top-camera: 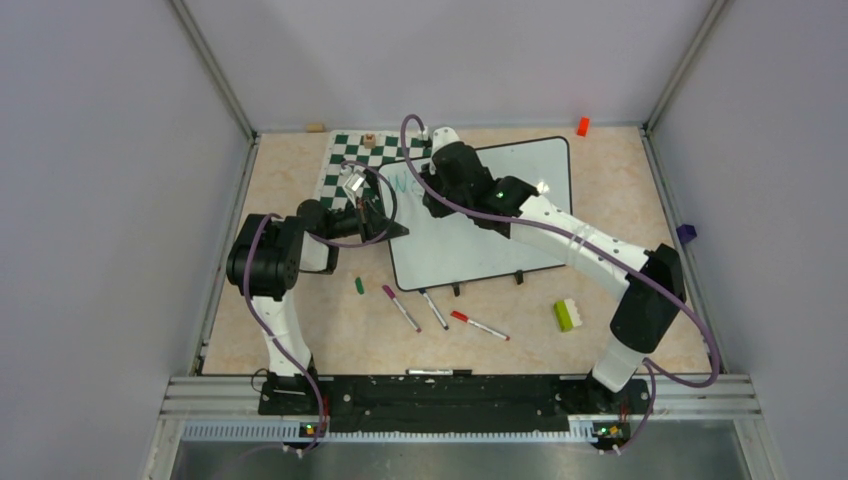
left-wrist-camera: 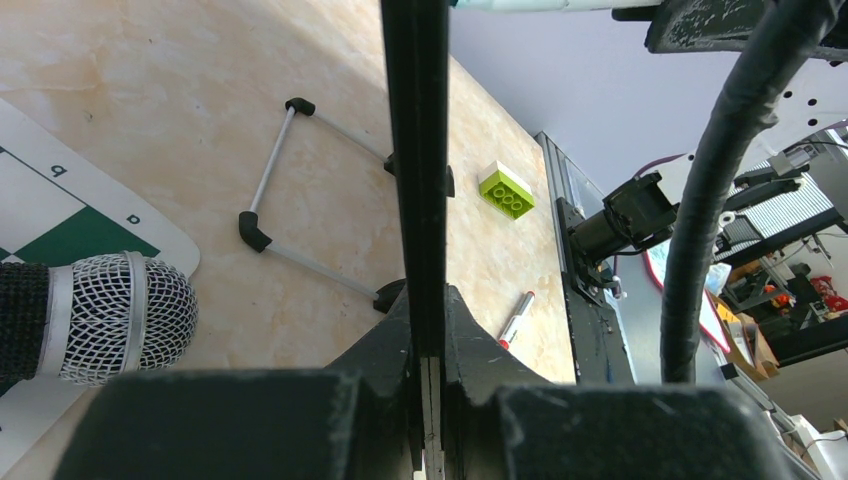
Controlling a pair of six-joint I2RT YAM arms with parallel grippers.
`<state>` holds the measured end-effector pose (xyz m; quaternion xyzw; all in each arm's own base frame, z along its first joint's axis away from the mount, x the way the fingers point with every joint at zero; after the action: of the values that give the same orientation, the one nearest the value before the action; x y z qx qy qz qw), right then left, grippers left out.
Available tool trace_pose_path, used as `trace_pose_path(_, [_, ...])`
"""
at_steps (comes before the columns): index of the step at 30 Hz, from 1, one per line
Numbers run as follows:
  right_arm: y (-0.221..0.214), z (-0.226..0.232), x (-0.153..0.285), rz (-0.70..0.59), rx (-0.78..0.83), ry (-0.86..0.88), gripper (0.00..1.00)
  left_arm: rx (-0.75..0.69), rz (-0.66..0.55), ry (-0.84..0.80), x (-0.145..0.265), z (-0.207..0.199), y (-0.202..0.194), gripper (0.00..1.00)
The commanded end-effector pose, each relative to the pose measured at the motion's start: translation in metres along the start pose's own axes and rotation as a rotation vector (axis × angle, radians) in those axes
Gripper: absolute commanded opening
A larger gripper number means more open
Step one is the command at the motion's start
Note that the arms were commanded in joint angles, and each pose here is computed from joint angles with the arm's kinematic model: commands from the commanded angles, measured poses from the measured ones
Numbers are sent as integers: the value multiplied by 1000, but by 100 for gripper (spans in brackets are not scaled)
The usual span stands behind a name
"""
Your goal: Write a sentence on the whiteboard
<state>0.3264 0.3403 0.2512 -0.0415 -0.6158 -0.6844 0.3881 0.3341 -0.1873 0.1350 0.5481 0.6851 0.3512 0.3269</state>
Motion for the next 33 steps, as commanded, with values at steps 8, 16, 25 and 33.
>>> trace_pose_path(8, [20, -7, 8, -70, 5, -76, 0, -193, -66, 5, 2, -5, 25, 0])
trace_pose_path(16, [33, -3, 4, -98, 8, -77, 0, -196, -65, 4, 2, -5, 25, 0])
trace_pose_path(25, [29, -2, 1, -78, 16, -73, 0, -195, -65, 4, 1, -5, 25, 0])
trace_pose_path(33, [11, -7, 7, -36, 13, -65, 0, -194, -64, 3, 2, -5, 24, 0])
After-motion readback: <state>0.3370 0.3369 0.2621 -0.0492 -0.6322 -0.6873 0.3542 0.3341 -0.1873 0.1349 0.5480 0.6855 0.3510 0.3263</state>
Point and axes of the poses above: each gripper's point midway between its finger pads, its own x axis back along the fingers, its own z axis along the line the jaws close on, y = z × x, the point moved 2 cm from there along x, back along the fingers, and after that the axes turned 8 degrees about -x, right-handed, at the moved point
